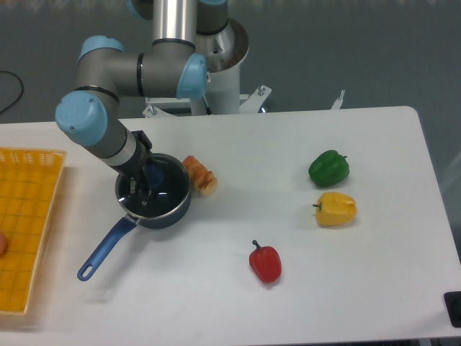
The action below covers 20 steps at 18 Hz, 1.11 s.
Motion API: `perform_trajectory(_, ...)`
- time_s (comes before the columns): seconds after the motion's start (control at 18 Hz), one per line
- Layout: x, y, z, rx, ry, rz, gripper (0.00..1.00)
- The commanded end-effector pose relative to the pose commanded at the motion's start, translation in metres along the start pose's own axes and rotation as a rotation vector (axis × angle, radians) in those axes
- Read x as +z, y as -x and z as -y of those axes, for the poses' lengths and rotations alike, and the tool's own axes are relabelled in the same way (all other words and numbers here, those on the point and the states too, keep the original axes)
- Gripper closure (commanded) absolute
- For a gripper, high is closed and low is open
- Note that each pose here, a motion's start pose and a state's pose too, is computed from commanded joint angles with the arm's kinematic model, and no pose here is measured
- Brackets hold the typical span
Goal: Open the lid
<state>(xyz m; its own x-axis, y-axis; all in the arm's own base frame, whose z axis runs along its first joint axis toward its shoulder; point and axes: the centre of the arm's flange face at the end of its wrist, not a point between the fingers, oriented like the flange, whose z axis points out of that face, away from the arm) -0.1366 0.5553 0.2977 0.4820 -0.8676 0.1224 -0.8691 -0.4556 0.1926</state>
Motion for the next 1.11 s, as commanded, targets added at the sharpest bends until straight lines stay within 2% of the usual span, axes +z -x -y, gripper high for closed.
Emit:
perform_trajectory(0.17,-0.008,0.003,-0.003,-0.003,-0.002,0.001,0.34)
perform_trajectory(0.5,-0.038,0.020,-0.034,-0.055,-0.030,0.021,0.34)
perform_trajectory(0.89,-0.047,0.032,-0.052,-0.090,-0.056,0.043,0.34)
perform_trajectory(1.11,-0.041,0.029,-0.064,-0.098,-0.062,0.029,0.34)
